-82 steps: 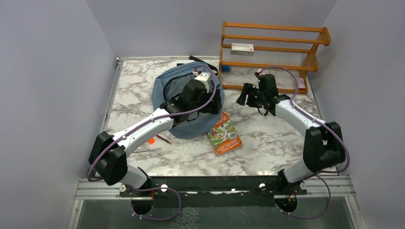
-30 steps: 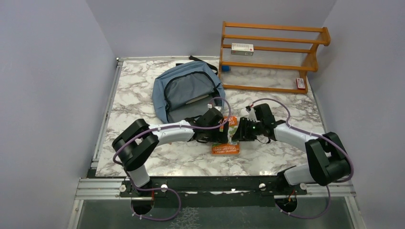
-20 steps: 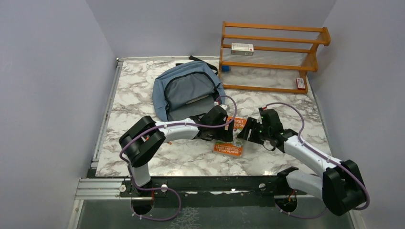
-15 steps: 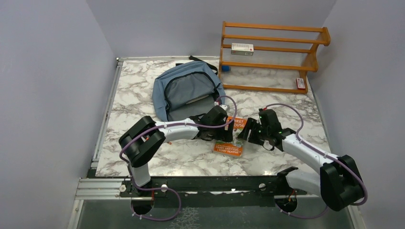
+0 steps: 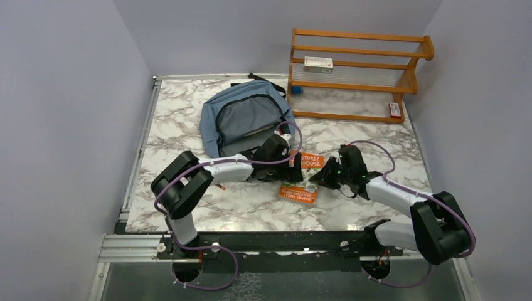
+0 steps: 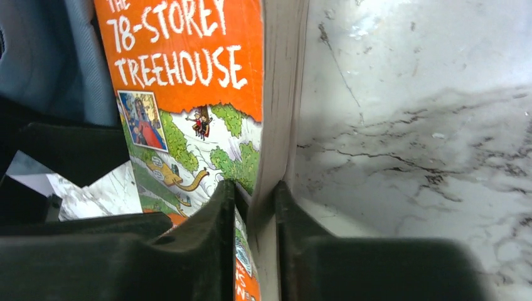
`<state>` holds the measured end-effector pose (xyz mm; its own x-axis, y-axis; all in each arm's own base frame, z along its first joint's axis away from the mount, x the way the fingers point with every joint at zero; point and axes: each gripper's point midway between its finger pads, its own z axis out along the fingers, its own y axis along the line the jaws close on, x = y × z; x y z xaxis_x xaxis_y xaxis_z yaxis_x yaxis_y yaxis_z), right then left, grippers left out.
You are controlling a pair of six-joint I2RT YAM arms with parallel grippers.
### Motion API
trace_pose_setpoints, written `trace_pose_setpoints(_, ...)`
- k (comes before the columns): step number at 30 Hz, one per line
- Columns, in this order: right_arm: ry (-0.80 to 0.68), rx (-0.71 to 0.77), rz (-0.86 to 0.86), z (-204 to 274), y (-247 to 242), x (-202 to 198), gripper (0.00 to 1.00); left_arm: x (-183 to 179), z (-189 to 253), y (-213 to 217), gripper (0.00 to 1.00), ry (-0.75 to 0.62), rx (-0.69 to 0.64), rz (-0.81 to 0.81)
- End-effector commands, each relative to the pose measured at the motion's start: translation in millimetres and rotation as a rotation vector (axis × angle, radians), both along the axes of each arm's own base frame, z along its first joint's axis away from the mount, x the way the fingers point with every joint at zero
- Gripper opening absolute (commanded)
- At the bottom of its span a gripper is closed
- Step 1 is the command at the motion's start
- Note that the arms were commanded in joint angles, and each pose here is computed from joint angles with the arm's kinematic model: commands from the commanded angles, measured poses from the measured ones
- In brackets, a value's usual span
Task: Pack the student bag
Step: Pick up the book from the center of the board.
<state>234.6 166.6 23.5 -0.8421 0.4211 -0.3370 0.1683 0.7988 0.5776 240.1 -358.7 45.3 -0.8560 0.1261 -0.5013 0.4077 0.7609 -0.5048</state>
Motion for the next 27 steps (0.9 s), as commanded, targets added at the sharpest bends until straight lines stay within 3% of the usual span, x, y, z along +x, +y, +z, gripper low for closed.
trace_pose_setpoints(1, 0.149, -0.062, -0.066, -43, -17, -32, 0.09, -1, -3, 14, 0.91, 0.037, -0.016, 0.001)
trace_pose_setpoints(3, 0.170, -0.080, -0.099, -50, -23, -36, 0.01, 4, -3, 17, 0.92, 0.040, -0.034, 0.011)
trace_pose_setpoints(10, 0.199, -0.068, -0.158, -56, -29, -46, 0.01, 7, -5, 36, 0.93, 0.087, -0.071, 0.022)
trace_pose_setpoints(15, 0.189, -0.076, -0.181, -52, -32, -45, 0.00, -11, -15, 38, 0.92, 0.153, -0.091, -0.015)
trace_pose_setpoints(21, 0.177, -0.078, -0.180, -48, -33, -44, 0.00, -37, -18, 24, 0.82, 0.245, -0.203, -0.095)
trace_pose_setpoints(27, 0.169, -0.040, -0.165, -47, -27, -45, 0.00, -50, -6, -6, 0.80, 0.245, -0.251, -0.203)
